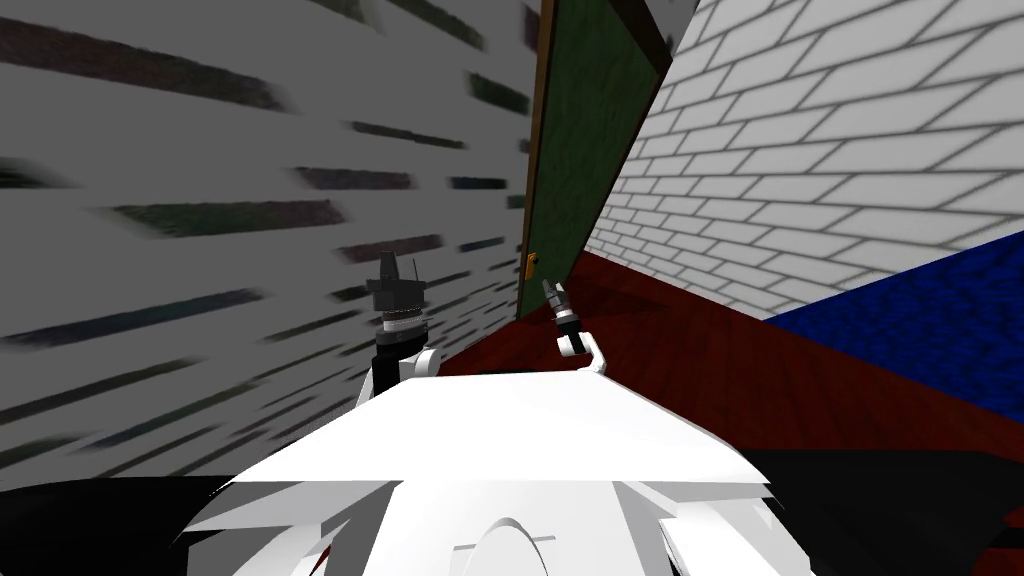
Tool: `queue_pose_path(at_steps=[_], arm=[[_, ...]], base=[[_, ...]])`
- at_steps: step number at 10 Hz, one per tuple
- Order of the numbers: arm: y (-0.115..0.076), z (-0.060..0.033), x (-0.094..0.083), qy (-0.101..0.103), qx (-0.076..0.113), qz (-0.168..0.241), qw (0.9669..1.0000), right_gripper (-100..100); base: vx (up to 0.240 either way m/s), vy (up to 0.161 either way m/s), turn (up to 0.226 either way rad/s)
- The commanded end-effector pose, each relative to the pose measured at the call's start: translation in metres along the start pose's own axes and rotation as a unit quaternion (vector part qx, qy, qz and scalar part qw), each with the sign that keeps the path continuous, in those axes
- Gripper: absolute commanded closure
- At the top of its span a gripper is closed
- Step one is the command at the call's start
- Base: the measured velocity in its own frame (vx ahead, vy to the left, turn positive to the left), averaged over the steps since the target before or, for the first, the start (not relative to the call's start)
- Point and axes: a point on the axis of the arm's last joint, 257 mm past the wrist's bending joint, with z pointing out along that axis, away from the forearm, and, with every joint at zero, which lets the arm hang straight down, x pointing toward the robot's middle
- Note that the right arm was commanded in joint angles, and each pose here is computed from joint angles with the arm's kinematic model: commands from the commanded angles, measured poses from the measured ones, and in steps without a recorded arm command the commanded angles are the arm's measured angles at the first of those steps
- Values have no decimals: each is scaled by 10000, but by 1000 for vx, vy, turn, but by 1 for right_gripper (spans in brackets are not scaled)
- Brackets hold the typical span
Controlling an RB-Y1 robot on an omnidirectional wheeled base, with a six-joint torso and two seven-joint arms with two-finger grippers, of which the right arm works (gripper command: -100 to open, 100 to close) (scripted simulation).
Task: Pull the door open
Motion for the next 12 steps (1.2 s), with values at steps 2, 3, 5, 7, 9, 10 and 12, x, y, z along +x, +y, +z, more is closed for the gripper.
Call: queue_pose_path(at_steps=[2,3,5,7,9,10,12], arm=[[-77,17,158,173,54,-278,9994,-100],[-104,28,208,227,69,-360,9991,-100],[-157,47,307,335,96,-522,9980,-100],[-234,72,454,499,130,-763,9957,-100],[-302,94,594,655,156,-986,9929,-100],[-324,101,639,706,163,-1059,9917,-100],[-367,112,731,811,174,-1204,9893,-100]], base=[[94,-124,111],[89,-121,82],[63,-105,81],[80,-129,148],[97,-152,130],[89,-136,84],[72,-99,76]])
